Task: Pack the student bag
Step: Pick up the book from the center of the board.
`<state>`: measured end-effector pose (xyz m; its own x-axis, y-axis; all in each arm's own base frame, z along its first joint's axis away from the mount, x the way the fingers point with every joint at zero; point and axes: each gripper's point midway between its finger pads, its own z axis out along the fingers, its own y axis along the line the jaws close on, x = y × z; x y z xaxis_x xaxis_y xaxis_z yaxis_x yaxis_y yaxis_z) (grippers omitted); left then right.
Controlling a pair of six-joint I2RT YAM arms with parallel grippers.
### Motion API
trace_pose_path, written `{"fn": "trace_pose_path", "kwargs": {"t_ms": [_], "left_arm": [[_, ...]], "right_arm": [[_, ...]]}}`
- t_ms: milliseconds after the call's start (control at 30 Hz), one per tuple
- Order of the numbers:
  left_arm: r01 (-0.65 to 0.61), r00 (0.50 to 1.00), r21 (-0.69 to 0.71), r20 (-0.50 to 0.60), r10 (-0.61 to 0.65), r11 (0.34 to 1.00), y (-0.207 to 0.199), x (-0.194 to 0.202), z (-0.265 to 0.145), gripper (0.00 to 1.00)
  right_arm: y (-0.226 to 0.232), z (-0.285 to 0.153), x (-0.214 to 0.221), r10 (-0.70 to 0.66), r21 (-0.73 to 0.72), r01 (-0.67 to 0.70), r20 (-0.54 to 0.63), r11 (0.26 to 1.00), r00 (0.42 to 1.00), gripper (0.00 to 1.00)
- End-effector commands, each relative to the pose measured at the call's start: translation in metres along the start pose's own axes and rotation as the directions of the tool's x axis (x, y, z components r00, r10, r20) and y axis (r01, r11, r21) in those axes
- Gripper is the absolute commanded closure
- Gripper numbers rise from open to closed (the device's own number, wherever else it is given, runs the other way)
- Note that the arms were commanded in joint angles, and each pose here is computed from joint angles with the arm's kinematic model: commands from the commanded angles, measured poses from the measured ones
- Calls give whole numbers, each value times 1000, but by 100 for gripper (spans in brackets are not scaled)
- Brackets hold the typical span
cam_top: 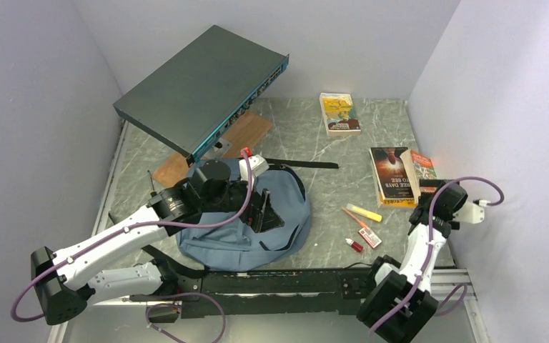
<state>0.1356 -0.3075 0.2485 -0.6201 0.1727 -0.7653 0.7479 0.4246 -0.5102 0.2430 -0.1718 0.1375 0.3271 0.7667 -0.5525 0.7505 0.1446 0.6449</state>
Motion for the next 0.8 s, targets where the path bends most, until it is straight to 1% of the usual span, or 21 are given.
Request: {"fn": "trace_pose_path", "kwargs": {"t_ms": [0,167,300,400,433,533,667,767], "left_arm": [[-20,998,90,55,15,996,-21,-16,-6,0],[-7,997,90,71,0,996,-21,-15,-9,0],[-1,998,74,63,-3,997,-18,-12,-9,0],[0,999,71,50,-3,997,-17,-11,-8,0],[0,999,70,48,-4,998,-17,-11,-8,0],[-1,999,66,47,-2,998,-17,-12,-9,0],[2,999,70,46,-5,998,-17,-12,-7,0],[7,999,64,38,-10,998,-16,-12,-5,0]], "right_arm": [[8,10,-12,144,-97,-141,22,985,989,1],[-12,23,-19,174,-63,-170,65,983,983,1],[-21,31,-23,221,-129,-208,100,970,970,1],[-32,40,-16,241,-107,-232,79,967,967,1],[-37,44,-9,244,-97,-238,56,966,968,1],[-37,52,-7,231,-143,-222,51,965,972,1],[-41,68,9,223,-153,-223,-21,963,975,1],[-43,74,13,230,-167,-232,-28,958,973,1]]}}
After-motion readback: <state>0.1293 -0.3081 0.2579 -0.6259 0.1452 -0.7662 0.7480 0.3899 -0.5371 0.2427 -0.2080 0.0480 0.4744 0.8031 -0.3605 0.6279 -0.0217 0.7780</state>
